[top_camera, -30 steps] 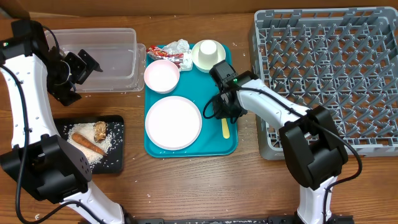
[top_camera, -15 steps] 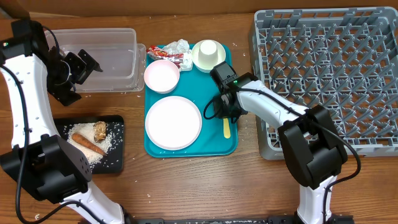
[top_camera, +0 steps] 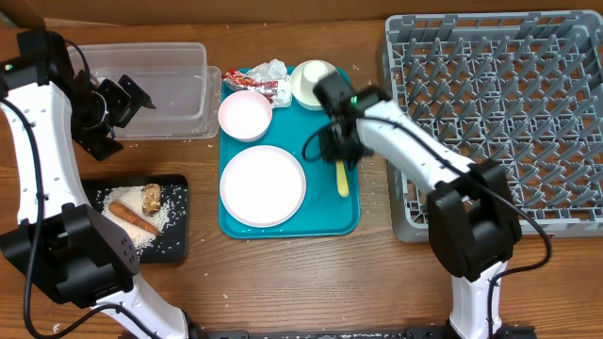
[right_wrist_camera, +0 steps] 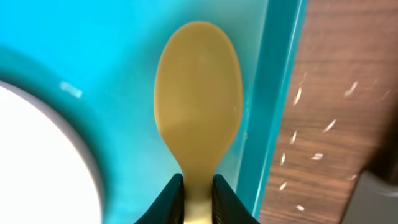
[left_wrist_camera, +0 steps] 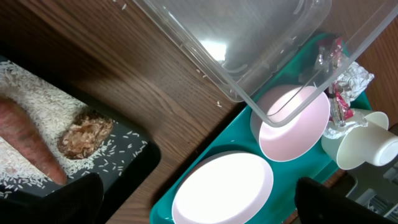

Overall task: Sort waste into correct bins and load items into the dishwasher
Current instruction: 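Carry the spoon with the right gripper and drop it in the dish rack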

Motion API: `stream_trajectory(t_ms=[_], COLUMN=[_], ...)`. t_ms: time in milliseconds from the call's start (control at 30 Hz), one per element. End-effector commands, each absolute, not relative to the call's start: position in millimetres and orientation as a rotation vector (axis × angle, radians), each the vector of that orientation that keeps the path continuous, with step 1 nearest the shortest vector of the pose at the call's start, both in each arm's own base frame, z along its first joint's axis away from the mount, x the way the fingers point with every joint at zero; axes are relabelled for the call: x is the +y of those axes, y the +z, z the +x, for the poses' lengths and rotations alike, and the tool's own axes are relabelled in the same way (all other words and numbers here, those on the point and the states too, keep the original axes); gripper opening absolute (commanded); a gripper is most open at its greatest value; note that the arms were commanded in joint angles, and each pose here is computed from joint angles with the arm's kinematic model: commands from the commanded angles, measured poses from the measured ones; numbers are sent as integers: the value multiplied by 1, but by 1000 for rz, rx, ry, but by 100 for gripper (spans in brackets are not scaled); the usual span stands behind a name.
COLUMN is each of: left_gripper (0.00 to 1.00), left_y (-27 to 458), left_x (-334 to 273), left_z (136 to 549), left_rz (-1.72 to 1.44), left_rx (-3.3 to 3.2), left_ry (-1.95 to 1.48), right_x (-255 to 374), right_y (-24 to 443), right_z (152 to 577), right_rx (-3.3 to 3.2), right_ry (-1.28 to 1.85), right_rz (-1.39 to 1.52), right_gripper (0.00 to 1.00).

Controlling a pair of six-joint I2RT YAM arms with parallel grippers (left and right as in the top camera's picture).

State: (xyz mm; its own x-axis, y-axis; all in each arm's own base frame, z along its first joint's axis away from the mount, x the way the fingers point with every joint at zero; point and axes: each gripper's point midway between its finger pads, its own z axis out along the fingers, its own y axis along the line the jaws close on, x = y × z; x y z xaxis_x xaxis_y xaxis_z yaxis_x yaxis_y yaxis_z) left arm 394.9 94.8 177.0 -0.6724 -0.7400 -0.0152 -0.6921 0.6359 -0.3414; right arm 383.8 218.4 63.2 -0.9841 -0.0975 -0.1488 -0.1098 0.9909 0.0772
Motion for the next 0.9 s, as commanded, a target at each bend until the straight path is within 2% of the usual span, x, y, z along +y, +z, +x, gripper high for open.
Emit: stream_trajectory(t_ms=[0,133,333,500,800,867], left_gripper=[100,100,100,100,100,100], left_y=[196,196,196,196,196,196], left_x=[94,94,94,94,94,94], left_z=[396,396,396,396,396,396], left_rz=[-1152,-1152,-1151,-1152,-1152,-1152], left_rx=[2659,2659,2658,2658,2658,2659], left_ry=[-459,-459,-459,-459,-459,-459], right_x=[208,172,91,48,60,63], right_y=[149,208,249,242,183,172], right_z=[435,476,526,553,570,570], right_rx=[2777,2621,2445,2396,2483,2506], right_ry=[206,217,153,143,212,212], right_rz=[-115,-62,25,54,-8,-13], right_gripper=[15,15,15,15,16,26])
